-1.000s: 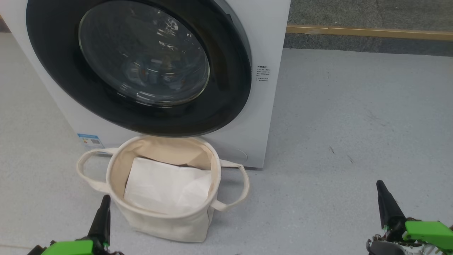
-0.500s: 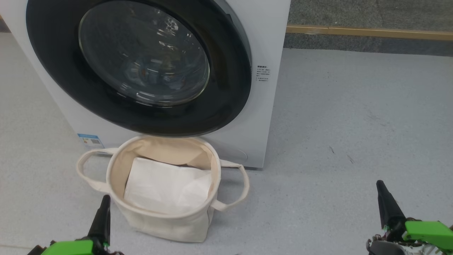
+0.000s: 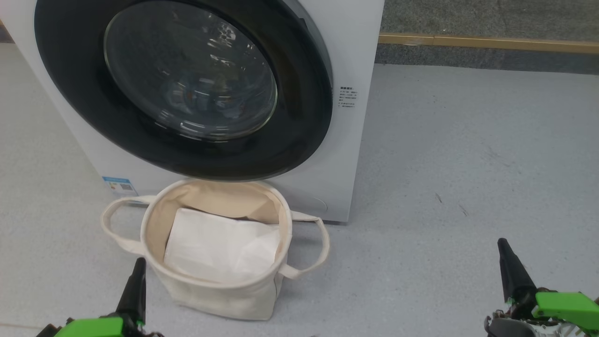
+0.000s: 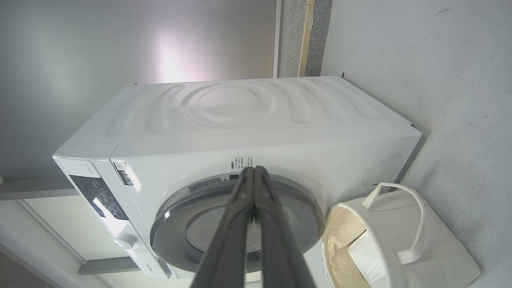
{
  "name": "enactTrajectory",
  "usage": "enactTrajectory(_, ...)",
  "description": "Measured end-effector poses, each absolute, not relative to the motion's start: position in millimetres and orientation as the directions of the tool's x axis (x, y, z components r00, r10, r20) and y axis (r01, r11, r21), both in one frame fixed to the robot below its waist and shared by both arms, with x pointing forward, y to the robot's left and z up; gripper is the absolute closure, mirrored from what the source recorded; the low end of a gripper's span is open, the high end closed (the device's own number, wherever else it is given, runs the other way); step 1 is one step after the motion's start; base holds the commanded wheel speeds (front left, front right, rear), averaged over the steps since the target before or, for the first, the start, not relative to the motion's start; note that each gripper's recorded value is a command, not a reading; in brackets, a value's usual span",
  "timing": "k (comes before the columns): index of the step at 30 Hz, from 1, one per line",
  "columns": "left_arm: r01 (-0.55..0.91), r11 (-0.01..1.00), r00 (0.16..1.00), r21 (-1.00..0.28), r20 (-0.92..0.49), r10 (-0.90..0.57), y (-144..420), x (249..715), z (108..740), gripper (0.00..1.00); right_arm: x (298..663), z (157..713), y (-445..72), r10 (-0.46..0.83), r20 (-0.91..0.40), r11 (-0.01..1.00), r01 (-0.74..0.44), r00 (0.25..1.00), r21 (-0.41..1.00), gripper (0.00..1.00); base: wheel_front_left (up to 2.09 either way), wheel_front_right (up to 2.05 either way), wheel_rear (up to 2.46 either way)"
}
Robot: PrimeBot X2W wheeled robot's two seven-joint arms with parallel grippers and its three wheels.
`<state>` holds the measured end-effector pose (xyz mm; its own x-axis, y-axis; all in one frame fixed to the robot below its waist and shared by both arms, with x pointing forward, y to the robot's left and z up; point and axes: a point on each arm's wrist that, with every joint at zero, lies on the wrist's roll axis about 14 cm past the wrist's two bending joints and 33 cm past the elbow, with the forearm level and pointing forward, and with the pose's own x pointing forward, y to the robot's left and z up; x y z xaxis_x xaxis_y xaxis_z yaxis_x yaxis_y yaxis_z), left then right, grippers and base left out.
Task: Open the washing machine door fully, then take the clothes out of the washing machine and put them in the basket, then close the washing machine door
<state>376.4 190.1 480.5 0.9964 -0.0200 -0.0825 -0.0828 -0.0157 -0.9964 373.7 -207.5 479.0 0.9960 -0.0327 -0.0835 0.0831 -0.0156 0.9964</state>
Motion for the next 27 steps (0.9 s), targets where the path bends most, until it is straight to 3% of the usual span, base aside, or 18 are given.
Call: enactTrajectory(27,-0.083,-0.016,0.996,-0.996,-0.082,-0.020,190.2,376.4,480.5,1.00,373.7,479.0,-207.4,-0.032,-0.084,-0.016,0.083,0.996,0.996,1.00,0.00,0.00,0.00)
